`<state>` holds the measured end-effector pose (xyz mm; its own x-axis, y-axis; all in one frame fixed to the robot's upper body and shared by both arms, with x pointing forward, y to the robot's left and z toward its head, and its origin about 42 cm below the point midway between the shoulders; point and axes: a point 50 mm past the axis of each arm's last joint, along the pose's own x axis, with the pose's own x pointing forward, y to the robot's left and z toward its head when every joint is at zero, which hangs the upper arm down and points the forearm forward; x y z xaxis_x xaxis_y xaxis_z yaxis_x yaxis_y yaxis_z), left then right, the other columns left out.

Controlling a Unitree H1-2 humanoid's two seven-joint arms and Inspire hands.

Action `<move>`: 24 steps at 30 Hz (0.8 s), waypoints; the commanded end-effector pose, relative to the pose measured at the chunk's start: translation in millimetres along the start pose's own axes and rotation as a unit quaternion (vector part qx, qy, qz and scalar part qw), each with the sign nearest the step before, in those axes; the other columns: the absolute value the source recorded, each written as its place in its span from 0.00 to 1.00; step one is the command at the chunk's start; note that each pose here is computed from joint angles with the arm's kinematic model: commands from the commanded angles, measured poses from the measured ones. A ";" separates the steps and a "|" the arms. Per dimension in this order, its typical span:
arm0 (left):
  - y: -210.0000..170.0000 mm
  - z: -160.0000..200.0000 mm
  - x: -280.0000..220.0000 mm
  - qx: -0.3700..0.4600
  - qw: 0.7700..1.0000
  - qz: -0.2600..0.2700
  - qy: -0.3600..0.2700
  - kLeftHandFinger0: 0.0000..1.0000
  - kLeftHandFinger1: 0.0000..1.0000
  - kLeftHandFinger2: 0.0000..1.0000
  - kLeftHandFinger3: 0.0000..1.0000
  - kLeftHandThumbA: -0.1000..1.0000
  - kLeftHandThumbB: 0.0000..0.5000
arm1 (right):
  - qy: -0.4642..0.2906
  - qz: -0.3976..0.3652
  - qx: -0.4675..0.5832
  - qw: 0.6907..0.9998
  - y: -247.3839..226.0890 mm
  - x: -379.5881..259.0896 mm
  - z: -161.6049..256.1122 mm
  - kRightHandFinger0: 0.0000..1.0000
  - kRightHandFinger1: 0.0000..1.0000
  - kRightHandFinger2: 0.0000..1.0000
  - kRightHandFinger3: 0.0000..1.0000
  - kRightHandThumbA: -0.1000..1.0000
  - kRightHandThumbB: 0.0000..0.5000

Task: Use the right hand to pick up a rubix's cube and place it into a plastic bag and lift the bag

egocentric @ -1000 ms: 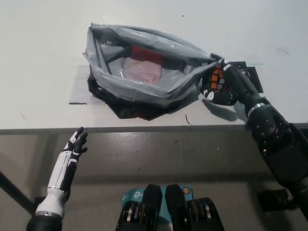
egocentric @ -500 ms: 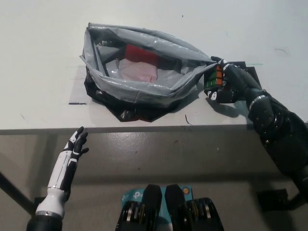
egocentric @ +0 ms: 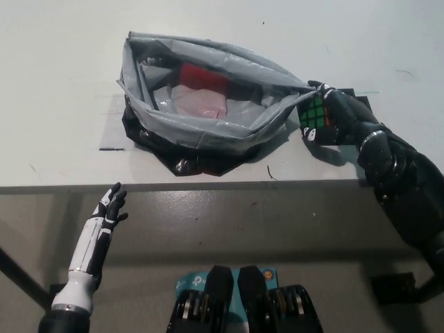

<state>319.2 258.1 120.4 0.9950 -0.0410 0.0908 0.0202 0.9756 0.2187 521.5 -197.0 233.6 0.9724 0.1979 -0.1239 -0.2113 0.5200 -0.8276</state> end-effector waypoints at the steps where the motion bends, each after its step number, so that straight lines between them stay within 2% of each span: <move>1: 3.4 11.1 7.7 0.002 0.999 -0.002 -0.033 0.92 1.00 1.00 1.00 1.00 0.21 | -0.006 -0.010 -0.012 1.000 -24.0 13.6 15.8 1.00 1.00 1.00 1.00 0.61 1.00; 7: 3.1 10.9 7.6 0.000 0.999 -0.002 -0.032 0.91 1.00 1.00 1.00 1.00 0.23 | 0.026 -0.008 -0.014 1.000 -13.6 24.5 6.9 1.00 1.00 1.00 1.00 0.53 1.00; 11: 2.6 10.9 7.7 0.000 1.000 -0.002 -0.029 0.92 1.00 1.00 1.00 1.00 0.23 | 0.055 -0.015 -0.017 0.998 -2.9 32.3 -3.9 1.00 1.00 1.00 1.00 0.42 1.00; 15: 3.1 11.9 8.5 0.003 0.999 -0.002 -0.034 0.90 1.00 1.00 1.00 1.00 0.22 | 0.112 0.001 -0.044 0.993 10.3 36.3 -17.2 1.00 1.00 1.00 1.00 0.47 1.00; 19: 3.0 13.7 11.3 0.001 0.999 -0.003 -0.037 0.89 1.00 1.00 1.00 1.00 0.24 | 0.114 0.010 -0.044 0.992 9.5 37.3 -22.0 1.00 1.00 1.00 1.00 0.49 1.00; 24: 2.7 14.1 11.9 0.002 0.999 -0.004 -0.037 0.89 1.00 1.00 1.00 1.00 0.25 | 0.106 0.004 -0.024 0.994 8.0 39.0 -22.7 1.00 1.00 1.00 1.00 0.45 1.00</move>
<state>321.7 257.3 122.9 0.9941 -0.0444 0.0986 0.0220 0.9759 0.2171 560.9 -197.3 219.4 0.9771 0.0320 -0.2105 -0.2008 0.4671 -0.8611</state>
